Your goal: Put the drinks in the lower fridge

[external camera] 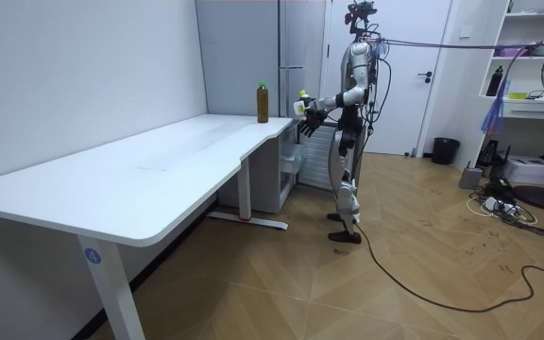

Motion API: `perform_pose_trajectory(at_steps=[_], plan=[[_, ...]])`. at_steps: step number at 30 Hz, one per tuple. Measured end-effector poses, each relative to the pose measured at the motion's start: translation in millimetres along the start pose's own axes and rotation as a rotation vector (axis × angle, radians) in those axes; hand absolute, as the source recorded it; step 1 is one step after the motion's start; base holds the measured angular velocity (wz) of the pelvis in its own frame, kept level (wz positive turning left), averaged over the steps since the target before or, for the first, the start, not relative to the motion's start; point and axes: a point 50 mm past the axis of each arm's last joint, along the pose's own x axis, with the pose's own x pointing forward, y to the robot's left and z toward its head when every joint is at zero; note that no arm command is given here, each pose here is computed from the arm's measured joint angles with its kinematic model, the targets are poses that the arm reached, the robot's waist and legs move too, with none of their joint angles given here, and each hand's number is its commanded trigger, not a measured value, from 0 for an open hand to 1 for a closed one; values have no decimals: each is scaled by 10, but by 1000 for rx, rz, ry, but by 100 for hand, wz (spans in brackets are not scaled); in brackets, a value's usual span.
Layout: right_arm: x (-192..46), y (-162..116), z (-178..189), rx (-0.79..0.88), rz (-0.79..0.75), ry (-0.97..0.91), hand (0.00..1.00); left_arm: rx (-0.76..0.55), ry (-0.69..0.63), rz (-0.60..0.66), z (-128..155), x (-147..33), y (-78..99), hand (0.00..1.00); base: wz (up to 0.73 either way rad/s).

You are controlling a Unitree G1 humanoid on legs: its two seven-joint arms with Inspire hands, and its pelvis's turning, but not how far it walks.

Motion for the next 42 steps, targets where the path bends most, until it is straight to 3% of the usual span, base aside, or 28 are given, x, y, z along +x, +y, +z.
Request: perform_pose_trajectory(at_steps=[6,7,8,9,29,30,31,32,42], plan=[[-2,6,-13,11,3,-1,1,-2,5,-3,-6,2,-5,100,0],[-3,7,-14,14,3,-3,53,-2,5,-2,-6,2,-5,100,0],[-3,7,-14,16,3,-3,91,-2,5,-2,-6,2,-5,100,0],[-3,8,-17,26,4,-3,100,-2,5,-3,-6,2,-6,100,0],[-9,8,-46,55,-4,8,100,-17,11,-47,18,38,-98,100,0],[-8,8,-47,55,-4,8,100,-23,10,-47,18,38,-98,81,0],[-9,8,-47,56,-4,8,100,-26,8,-48,19,42,-104,52,0],[-9,8,-46,56,-5,7,100,-27,6,-47,20,46,-107,1,0],[30,73,-71,82,33,0,100,-53,-10,0,35,56,-86,0,0]])
